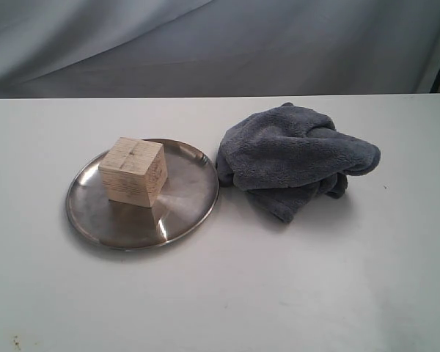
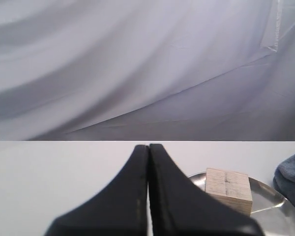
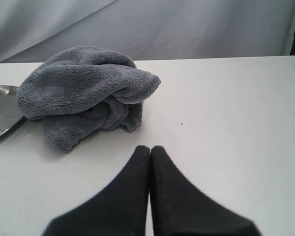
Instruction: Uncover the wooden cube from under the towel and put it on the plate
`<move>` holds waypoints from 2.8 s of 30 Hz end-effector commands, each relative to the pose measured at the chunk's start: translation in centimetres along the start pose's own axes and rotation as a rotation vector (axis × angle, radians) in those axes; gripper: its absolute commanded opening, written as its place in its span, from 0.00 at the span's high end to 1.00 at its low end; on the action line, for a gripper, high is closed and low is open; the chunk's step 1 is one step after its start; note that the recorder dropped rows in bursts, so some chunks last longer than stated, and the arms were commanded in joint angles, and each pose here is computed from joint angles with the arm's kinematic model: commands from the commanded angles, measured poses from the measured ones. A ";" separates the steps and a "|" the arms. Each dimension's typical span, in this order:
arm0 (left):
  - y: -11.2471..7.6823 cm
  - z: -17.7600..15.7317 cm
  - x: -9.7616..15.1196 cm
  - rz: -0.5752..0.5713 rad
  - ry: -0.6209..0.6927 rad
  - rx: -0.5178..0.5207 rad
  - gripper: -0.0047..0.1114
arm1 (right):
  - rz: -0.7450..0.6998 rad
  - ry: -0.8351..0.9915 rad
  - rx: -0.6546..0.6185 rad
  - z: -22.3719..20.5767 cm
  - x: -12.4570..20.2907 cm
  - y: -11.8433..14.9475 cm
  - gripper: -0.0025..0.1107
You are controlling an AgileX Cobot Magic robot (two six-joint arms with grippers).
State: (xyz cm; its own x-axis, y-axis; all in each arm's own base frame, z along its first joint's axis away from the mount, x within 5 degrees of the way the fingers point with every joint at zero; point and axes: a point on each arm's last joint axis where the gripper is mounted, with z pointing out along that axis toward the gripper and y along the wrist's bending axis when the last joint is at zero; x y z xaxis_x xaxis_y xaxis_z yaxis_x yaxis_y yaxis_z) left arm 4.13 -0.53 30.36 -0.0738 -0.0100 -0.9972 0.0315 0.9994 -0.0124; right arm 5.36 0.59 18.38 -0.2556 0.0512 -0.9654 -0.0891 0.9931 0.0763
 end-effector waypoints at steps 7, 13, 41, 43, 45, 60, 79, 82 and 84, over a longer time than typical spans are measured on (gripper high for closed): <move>0.2 0.0 -0.2 0.019 -0.037 -0.020 0.95 | 0.004 -0.004 -0.002 0.0 0.1 0.0 0.98; 0.4 0.9 1.3 0.004 -0.066 -0.036 0.95 | 0.004 -0.004 -0.002 0.0 0.1 0.0 0.98; 1.2 3.2 10.7 -0.137 0.085 -0.105 0.95 | 0.004 -0.004 -0.002 0.0 0.1 0.0 0.98; 1.3 3.2 11.1 -0.126 0.123 -0.112 0.95 | 0.004 -0.004 -0.002 0.0 0.1 0.0 0.98; 1.3 3.1 11.3 -0.089 0.154 -0.115 0.95 | 0.004 -0.004 -0.002 0.0 0.1 0.0 0.98; 1.4 3.0 12.0 0.015 0.229 -0.122 0.95 | 0.004 -0.004 -0.002 0.0 0.1 0.0 0.98; 1.4 3.0 11.9 -0.039 0.224 -0.124 0.95 | 0.004 -0.004 -0.002 0.0 0.1 0.0 0.98; 1.4 3.0 11.9 -0.039 0.224 -0.124 0.95 | 0.004 -0.004 -0.002 0.0 0.1 0.0 0.98; 1.4 3.0 11.9 -0.038 0.224 -0.122 0.95 | 0.004 -0.004 -0.002 0.0 0.1 0.0 0.98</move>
State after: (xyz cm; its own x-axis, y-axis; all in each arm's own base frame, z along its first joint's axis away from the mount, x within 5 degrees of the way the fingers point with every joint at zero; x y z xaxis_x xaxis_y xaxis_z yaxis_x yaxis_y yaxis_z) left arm 6.31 0.64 18.35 -0.2926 -0.0404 -0.9554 -0.0908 0.9958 -0.0143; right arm 5.36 0.59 18.38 -0.2556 0.0512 -0.9654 -0.0891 0.9931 0.0763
